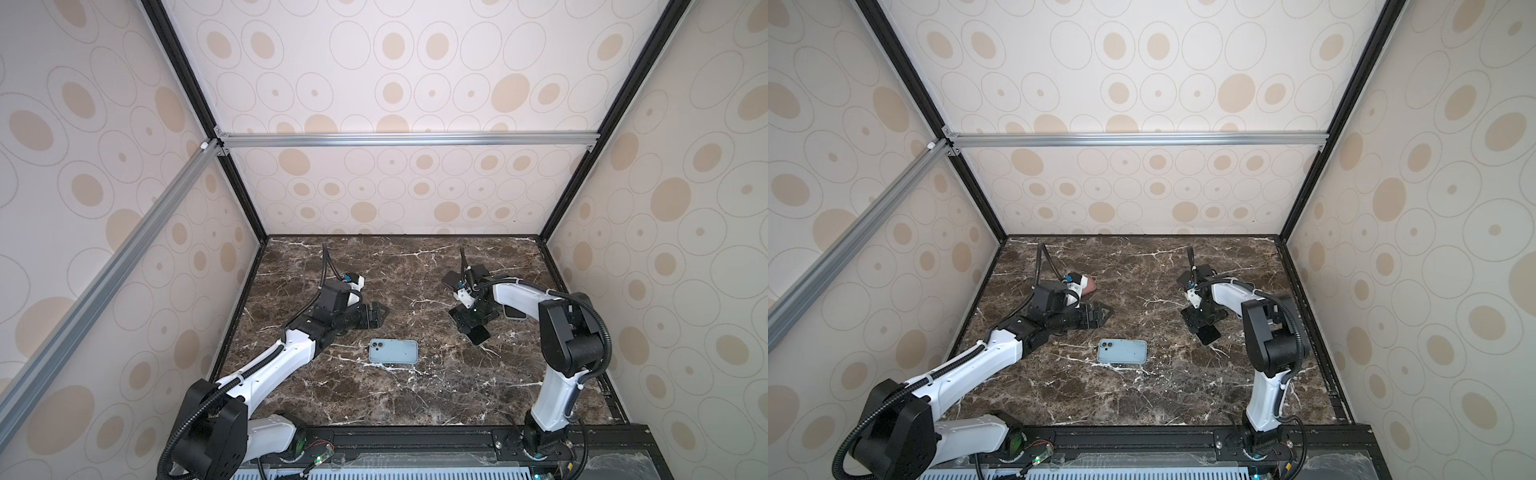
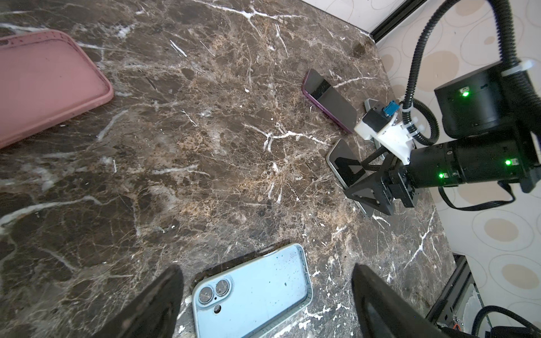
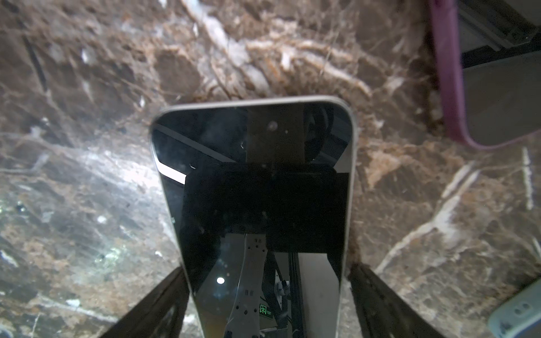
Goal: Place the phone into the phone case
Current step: 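Release the case and raise the left gripper while the right lifts the phone, then carry the black phone with the right gripper toward the left gripper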
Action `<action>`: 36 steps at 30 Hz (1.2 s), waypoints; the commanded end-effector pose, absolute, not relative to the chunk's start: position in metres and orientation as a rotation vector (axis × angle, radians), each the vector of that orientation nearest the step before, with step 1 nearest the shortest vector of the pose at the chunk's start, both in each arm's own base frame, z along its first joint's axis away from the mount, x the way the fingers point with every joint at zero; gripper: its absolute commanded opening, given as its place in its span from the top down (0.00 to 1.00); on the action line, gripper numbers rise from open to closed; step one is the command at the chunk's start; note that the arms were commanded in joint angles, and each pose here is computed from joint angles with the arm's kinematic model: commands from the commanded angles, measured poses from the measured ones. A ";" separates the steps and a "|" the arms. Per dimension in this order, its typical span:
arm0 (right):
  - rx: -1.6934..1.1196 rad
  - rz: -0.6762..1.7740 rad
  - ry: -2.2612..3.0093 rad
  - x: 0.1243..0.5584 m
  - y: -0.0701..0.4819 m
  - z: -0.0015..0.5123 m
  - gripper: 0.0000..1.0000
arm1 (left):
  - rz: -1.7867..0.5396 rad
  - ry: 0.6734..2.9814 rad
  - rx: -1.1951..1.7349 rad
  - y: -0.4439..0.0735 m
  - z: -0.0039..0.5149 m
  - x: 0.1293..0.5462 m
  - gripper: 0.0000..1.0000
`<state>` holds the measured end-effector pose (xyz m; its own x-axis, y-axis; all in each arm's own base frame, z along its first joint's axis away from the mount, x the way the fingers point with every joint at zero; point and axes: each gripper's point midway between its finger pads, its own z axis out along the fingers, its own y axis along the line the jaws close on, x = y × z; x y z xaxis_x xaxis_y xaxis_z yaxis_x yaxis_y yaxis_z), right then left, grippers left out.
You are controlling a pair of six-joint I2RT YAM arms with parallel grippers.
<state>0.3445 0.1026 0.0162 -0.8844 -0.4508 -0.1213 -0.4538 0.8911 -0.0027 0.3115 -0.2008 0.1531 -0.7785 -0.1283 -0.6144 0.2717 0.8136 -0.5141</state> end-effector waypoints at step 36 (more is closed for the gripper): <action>-0.699 0.360 2.704 0.330 0.156 0.082 0.75 | -1.019 2.306 0.165 -0.234 0.156 0.330 0.15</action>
